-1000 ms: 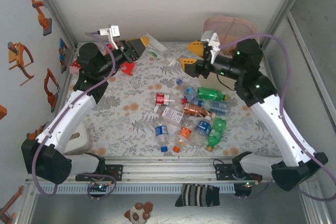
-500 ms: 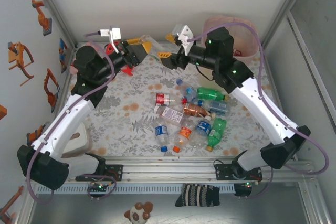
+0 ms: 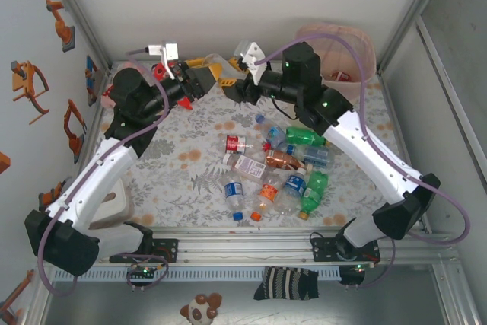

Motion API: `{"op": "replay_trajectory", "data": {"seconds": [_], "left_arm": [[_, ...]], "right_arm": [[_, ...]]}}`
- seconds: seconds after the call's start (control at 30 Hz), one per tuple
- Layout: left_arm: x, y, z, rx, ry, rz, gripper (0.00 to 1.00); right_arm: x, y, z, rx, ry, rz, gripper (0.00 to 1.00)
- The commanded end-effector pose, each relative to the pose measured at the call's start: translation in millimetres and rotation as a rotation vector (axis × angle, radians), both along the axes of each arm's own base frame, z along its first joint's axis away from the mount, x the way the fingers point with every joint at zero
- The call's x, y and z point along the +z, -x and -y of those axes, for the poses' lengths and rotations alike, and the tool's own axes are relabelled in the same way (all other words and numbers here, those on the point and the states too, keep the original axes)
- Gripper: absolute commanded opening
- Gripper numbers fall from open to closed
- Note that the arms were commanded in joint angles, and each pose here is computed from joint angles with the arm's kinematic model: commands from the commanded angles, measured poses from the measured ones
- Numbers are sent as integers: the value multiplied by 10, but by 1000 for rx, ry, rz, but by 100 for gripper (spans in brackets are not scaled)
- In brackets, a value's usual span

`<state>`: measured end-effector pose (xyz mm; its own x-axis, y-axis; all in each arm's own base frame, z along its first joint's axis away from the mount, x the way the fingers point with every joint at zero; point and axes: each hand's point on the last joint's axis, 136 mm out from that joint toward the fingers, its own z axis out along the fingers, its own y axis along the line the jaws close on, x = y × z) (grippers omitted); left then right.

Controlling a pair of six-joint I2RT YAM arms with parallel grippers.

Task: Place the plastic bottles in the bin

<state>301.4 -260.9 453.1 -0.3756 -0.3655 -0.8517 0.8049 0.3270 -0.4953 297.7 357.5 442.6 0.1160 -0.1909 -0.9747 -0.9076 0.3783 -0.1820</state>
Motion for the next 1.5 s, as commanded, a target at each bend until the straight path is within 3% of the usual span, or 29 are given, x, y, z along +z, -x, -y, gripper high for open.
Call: {"op": "replay_trajectory", "data": {"seconds": [0.0,0.17,0.3,0.5,0.87,1.17,1.47], "left_arm": [[133,152,-28,-15,7,71,43],[126,141,-33,-9,8,69,46],[122,134,-77,21,13,73,60],[106,132,-158,70,-1,81,68],[40,148,-229,110,-21,76,75],[36,166,-279,135,-29,75,81],[-34,129,-331,172,-41,48,82]], "right_arm": [[227,-32,34,-33,-44,48,49],[247,-43,60,-50,-47,49,43],[267,-76,108,-86,-47,51,40],[259,-257,295,-209,-30,36,40],[388,-856,1317,-538,-127,-93,34],[421,-1120,1998,-715,-129,-99,33],[72,-1668,2599,-916,-133,-344,33]]}}
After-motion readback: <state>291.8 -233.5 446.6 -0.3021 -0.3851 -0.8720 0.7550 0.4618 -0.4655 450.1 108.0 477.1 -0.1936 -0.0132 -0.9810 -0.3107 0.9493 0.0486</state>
